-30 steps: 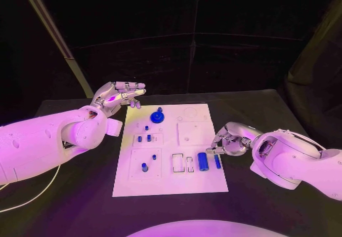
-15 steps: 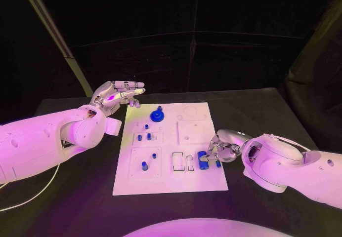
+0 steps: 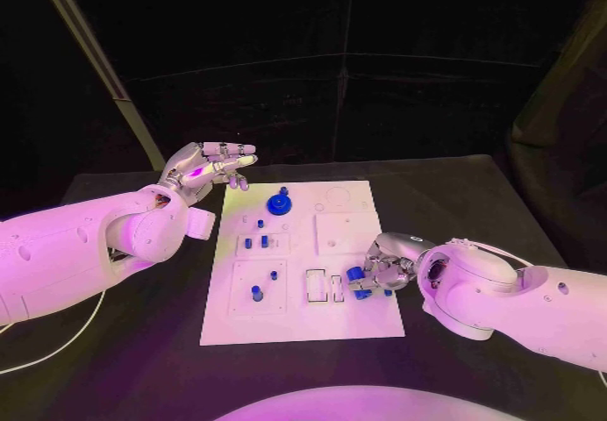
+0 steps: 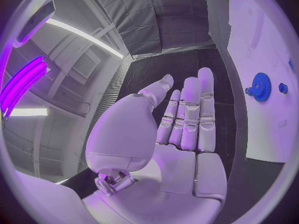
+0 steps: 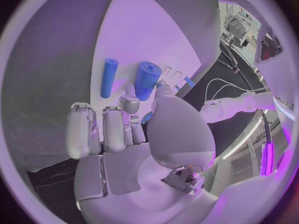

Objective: Assemble the parts on the task board

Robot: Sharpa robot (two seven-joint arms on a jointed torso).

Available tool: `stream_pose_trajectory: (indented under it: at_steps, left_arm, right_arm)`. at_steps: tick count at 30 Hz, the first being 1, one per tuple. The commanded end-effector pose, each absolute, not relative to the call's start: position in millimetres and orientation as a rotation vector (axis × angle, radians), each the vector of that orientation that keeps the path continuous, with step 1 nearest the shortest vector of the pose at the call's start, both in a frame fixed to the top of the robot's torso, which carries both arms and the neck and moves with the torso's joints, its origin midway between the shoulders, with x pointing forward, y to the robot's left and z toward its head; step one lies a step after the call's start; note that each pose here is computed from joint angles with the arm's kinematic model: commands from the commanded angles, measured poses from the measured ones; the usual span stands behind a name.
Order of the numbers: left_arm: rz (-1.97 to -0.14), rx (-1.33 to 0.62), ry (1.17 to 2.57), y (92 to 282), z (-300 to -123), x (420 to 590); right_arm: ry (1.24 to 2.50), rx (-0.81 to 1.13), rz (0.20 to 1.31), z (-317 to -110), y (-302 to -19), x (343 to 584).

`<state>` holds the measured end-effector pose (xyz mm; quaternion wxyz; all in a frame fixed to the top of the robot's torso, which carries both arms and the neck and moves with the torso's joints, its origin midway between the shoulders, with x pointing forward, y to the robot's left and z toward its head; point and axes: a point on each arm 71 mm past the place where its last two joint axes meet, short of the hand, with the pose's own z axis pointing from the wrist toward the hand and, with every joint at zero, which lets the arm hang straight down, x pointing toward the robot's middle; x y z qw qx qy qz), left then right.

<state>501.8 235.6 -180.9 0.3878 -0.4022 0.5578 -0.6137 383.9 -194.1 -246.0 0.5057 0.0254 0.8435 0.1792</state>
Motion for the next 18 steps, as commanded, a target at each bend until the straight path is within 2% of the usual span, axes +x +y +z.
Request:
stream_pose_trajectory:
  at_steps: [1, 6, 18]
  left_arm:
    - [-1.577, -1.021, 1.419, 234.8, -179.8, 501.3]
    - [-1.577, -1.022, 1.420, 235.2, -179.8, 501.2]
    - [-1.575, -1.024, 1.421, 235.8, -180.9, 501.0]
  right_arm:
    - [2.067, 0.040, 0.381, -252.7, -195.7, 382.7]
    - [2.044, 0.059, 0.389, -251.9, -195.3, 383.1]
    - [1.875, 0.242, 0.552, -232.9, -197.2, 375.3]
